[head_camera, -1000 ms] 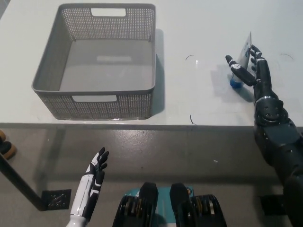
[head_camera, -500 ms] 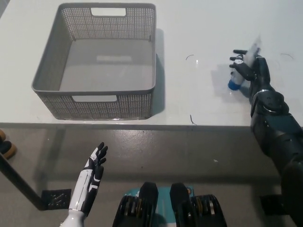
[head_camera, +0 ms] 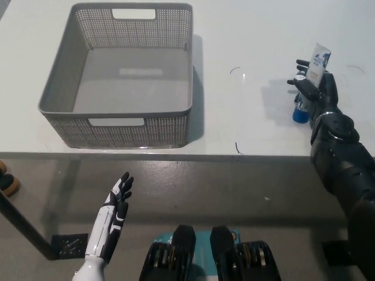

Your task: Use the right hand to pick up a shampoo and place it into a container on the left side

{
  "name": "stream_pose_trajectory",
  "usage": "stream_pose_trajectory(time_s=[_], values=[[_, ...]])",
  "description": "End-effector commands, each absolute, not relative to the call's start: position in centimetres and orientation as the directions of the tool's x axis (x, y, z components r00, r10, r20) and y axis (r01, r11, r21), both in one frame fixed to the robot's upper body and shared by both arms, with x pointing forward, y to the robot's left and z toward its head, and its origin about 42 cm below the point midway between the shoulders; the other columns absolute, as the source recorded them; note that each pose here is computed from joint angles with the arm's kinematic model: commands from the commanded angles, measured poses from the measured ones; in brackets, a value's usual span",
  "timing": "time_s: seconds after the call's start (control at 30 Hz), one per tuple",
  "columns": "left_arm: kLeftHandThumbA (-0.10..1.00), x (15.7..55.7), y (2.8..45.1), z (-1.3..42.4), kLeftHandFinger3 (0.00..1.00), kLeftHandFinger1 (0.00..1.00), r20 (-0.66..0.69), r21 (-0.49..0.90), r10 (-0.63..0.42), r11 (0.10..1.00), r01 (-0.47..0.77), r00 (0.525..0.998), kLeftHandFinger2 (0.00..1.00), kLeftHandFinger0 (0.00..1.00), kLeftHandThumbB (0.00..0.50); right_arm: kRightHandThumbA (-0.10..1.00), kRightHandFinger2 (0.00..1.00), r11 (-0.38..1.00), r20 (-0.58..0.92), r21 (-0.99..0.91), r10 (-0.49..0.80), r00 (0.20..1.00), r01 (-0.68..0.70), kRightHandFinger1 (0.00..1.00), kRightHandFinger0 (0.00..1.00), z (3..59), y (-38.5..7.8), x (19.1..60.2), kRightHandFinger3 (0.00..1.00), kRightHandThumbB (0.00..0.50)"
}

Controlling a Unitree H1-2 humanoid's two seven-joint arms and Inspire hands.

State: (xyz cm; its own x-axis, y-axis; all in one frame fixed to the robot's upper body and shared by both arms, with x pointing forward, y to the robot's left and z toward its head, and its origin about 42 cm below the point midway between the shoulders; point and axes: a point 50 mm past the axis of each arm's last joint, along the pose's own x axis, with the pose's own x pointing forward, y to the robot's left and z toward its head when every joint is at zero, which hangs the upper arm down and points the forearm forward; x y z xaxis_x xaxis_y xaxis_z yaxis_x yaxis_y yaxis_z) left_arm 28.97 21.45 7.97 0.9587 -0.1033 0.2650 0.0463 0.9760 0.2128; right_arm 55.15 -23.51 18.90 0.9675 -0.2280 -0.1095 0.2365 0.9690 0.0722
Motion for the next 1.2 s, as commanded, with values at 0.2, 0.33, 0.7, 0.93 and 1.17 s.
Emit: stream_pose_trajectory(time_s=[0.2,0.33,0.7,0.93,1.17], values=[[1.0,29.3,21.6,8.9,1.0,1.0,0.321,0.219,-0.124,0.974,0.054,0.939,1.0,1.0,0.179,-0.1,0.73,0.969,0.218,0.183,-0.205,0.954,0.167,0.47,0.06,29.0,-20.6,57.7,0.71,0.139],[1.0,29.0,21.5,8.6,1.0,1.0,0.31,0.221,-0.128,0.974,0.06,0.942,1.0,1.0,0.198,-0.1,0.7,0.973,0.341,0.221,-0.141,0.929,0.067,0.44,0.0,32.3,-18.4,57.3,0.73,0.108],[1.0,28.5,21.3,8.1,1.0,1.0,0.296,0.236,-0.136,0.97,0.065,0.945,1.0,1.0,0.196,-0.1,0.75,0.974,0.521,0.191,0.002,0.854,-0.119,0.41,0.0,39.9,-10.4,54.5,0.71,0.109],[1.0,28.0,20.9,7.8,1.0,1.0,0.284,0.236,-0.152,0.968,0.085,0.947,1.0,1.0,0.214,-0.1,0.71,0.965,0.512,0.144,0.119,0.851,-0.221,0.35,0.0,40.9,-4.0,53.7,0.65,0.145],[1.0,27.9,20.8,7.4,1.0,1.0,0.267,0.228,-0.162,0.968,0.101,0.95,1.0,1.0,0.263,-0.1,0.59,0.956,0.489,0.027,0.242,0.838,-0.291,0.28,0.0,40.9,2.0,52.3,0.55,0.137]])
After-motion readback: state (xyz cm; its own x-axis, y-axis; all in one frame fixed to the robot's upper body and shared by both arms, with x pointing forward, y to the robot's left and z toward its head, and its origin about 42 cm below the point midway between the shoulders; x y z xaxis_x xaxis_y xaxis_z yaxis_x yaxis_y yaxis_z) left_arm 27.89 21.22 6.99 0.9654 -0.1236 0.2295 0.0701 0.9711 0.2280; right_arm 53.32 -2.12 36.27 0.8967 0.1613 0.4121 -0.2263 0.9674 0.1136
